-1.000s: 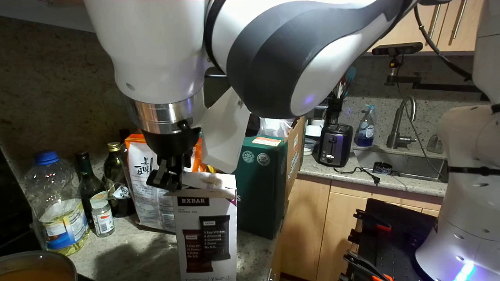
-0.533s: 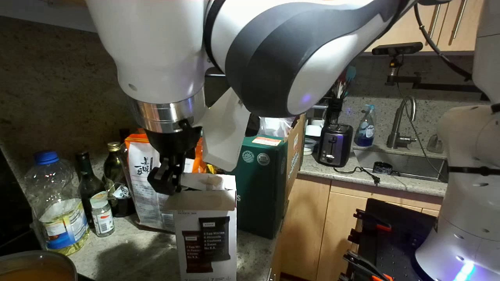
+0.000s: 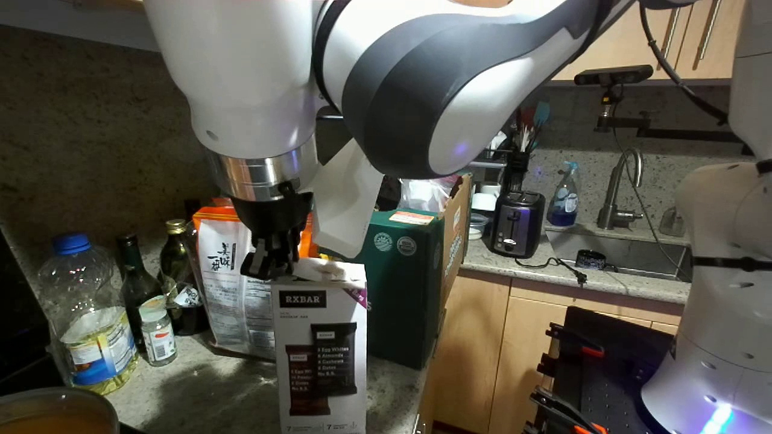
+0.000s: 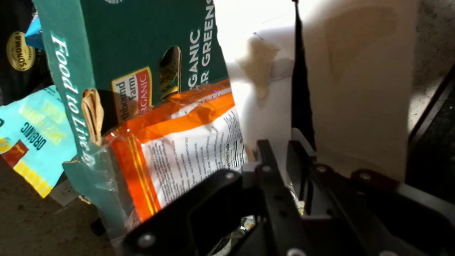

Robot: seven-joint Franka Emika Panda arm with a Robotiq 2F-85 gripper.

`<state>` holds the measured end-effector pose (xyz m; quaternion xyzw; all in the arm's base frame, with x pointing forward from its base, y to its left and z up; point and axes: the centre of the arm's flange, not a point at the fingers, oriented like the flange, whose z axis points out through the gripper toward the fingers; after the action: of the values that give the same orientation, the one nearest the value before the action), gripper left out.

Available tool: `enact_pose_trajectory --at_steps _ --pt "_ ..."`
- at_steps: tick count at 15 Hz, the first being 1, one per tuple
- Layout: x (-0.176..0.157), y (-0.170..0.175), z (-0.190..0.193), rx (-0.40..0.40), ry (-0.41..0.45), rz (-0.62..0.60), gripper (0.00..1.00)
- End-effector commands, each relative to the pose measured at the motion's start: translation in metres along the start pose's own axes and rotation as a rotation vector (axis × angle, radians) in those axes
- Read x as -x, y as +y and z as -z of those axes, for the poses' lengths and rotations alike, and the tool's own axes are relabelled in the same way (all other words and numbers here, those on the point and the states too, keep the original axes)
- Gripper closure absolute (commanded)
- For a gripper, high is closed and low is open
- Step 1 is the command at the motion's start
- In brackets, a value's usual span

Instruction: Pick up the white box, put it on the table and open it

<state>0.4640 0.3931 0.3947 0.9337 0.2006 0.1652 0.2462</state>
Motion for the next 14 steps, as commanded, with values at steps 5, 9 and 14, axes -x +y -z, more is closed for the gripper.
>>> enact_pose_trajectory --at_steps 5,9,14 --pt "0.007 0.003 0.002 0.018 -0.024 -0.014 0.99" --pt "0.007 0.001 0.003 0.019 -0.02 -0.011 0.71" --pt "0.004 0.002 -0.006 0.008 -0.034 -0.011 0.63"
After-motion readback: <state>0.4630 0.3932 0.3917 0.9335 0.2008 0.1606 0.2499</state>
